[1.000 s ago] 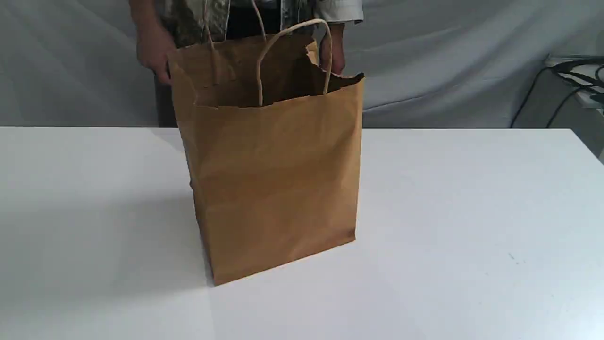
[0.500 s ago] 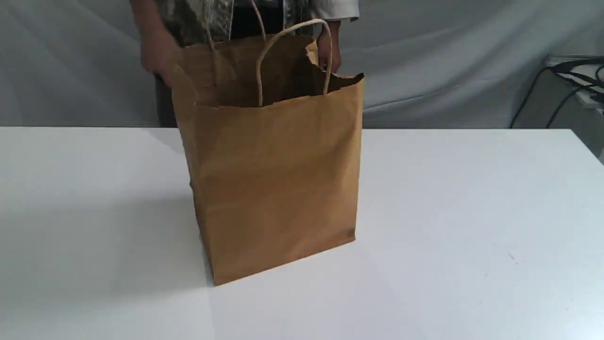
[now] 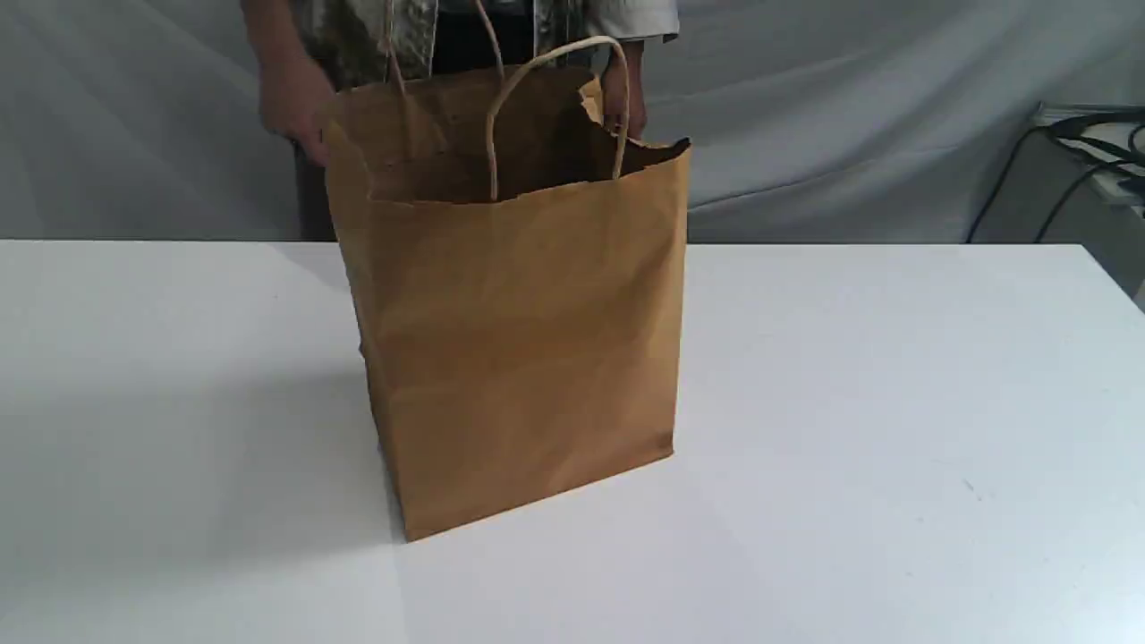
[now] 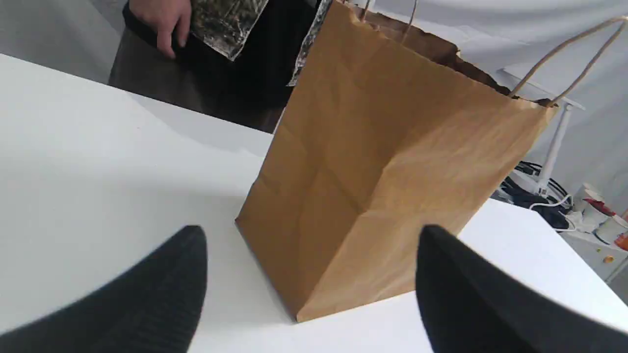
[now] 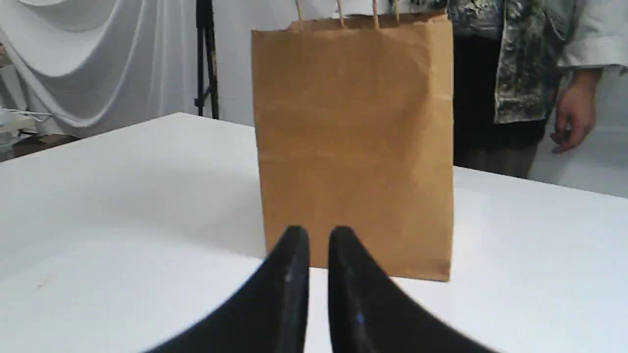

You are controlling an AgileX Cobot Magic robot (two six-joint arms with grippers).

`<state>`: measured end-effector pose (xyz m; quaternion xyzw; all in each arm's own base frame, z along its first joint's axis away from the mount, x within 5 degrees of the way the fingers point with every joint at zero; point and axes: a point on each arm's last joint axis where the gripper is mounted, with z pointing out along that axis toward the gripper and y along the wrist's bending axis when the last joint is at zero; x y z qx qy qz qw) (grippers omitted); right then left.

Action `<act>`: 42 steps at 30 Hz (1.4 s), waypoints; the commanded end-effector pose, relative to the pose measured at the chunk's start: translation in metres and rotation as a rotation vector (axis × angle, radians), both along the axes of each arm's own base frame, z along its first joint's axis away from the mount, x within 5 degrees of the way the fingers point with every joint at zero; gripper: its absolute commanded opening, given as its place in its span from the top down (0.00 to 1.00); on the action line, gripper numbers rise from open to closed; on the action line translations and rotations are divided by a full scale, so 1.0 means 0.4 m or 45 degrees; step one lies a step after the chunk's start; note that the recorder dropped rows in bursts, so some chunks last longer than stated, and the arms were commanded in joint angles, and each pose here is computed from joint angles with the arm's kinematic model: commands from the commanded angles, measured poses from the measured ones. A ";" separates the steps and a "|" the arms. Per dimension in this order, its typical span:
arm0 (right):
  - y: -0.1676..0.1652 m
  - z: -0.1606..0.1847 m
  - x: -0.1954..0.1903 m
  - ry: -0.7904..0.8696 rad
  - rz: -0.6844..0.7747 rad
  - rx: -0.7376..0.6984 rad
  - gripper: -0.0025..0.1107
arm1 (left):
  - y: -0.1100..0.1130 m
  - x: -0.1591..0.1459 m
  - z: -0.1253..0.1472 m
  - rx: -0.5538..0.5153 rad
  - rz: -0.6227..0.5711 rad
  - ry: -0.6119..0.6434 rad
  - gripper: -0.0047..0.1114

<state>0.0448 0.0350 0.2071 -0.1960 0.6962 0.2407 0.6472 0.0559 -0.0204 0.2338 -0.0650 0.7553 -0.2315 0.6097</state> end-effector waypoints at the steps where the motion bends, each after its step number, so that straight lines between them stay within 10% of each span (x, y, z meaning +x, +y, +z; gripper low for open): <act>1: -0.012 -0.011 0.008 -0.016 -0.121 0.016 0.91 | 0.000 0.000 -0.004 -0.016 0.002 0.007 0.42; 17: -0.083 -0.024 0.028 -0.001 -0.783 -0.163 0.91 | 0.000 0.000 -0.004 -0.016 0.002 0.007 0.42; 42: -0.088 -0.060 0.022 0.150 -0.788 -0.389 0.91 | 0.000 0.000 -0.004 -0.016 0.002 0.007 0.42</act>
